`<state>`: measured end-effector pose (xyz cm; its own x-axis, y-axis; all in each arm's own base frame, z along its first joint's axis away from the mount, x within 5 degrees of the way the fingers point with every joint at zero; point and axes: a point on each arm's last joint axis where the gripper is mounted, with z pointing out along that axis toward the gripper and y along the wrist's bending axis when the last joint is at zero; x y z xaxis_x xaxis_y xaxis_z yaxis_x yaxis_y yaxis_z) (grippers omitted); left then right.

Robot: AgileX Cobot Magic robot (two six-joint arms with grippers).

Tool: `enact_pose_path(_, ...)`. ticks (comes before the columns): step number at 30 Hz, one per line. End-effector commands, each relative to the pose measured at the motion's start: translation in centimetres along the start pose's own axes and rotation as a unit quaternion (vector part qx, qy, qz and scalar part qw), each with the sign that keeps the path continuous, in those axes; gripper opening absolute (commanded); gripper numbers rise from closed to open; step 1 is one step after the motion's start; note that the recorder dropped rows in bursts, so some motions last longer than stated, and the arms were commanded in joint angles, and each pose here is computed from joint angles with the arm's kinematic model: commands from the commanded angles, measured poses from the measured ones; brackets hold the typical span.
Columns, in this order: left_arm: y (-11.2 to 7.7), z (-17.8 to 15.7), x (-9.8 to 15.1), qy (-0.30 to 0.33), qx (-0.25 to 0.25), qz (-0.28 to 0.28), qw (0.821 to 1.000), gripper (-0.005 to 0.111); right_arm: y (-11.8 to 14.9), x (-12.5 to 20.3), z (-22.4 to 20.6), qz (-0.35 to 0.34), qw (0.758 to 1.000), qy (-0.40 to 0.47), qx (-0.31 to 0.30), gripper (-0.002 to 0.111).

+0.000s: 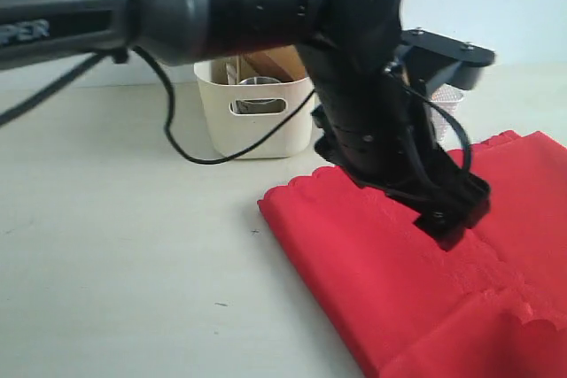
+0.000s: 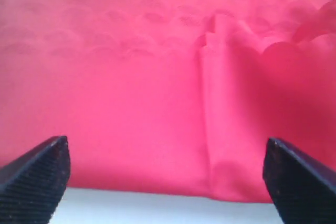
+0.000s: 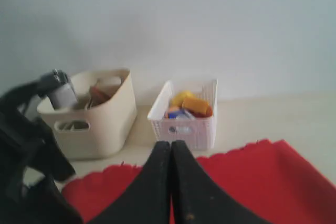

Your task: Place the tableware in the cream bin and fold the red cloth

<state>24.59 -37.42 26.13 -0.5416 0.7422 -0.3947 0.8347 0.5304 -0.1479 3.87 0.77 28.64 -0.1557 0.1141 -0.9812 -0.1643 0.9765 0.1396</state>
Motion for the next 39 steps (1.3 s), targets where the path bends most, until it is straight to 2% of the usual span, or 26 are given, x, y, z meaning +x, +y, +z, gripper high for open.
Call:
enact_pose_path(1, 3.2, -2.8, 2.6, -0.016, -0.027, -0.042, 0.999, 0.094, 0.6, -0.4, 0.9, 0.002, 0.991, 0.130, -0.012, 0.000)
enact_pose_path(5, 5.6, -5.7, 5.7, -0.044, -0.046, -0.081, 0.995, 0.094, 1.1, -2.5, 3.0, 0.006, 0.978, 0.209, -0.010, 0.007)
enact_pose_path(9, 6.5, -9.9, 8.4, -0.099, -0.065, -0.102, 0.988, 0.094, 1.7, -4.0, 6.5, -0.017, 0.953, 0.302, -0.033, 0.018)
enact_pose_path(11, 6.4, -11.8, 9.6, -0.128, -0.073, -0.107, 0.983, 0.094, 2.1, -4.2, 8.6, -0.024, 0.934, 0.352, -0.053, 0.027)
enact_pose_path(14, 5.6, -14.6, 11.4, -0.164, -0.079, -0.102, 0.978, 0.094, 2.7, -3.8, 12.5, -0.033, 0.898, 0.428, -0.094, 0.050)
enact_pose_path(17, 4.5, -17.5, 13.3, -0.202, -0.082, -0.093, 0.972, 0.094, 2.7, -2.5, 15.9, -0.034, 0.865, 0.488, -0.113, 0.065)
enact_pose_path(20, 3.4, -19.9, 15.4, -0.236, -0.087, -0.084, 0.964, 0.094, 2.4, -0.6, 19.1, -0.040, 0.838, 0.532, -0.118, 0.068)
enact_pose_path(24, 2.5, -21.7, 18.1, -0.266, -0.099, -0.072, 0.956, 0.094, 2.0, 1.4, 22.9, -0.052, 0.817, 0.561, -0.124, 0.071)
enact_pose_path(28, 1.8, -22.4, 20.5, -0.296, -0.102, -0.069, 0.947, 0.094, 0.9, 2.5, 26.4, -0.037, 0.812, 0.566, -0.140, 0.078)
enact_pose_path(32, 1.8, -22.1, 22.2, -0.313, -0.114, -0.069, 0.940, 0.094, -1.0, 3.3, 29.3, -0.022, 0.812, 0.563, -0.152, 0.079)
enact_pose_path(39, 1.6, -22.1, 23.3, -0.338, -0.115, -0.075, 0.931, 0.094, -3.3, 5.7, 34.2, -0.040, 0.810, 0.546, -0.213, 0.079)
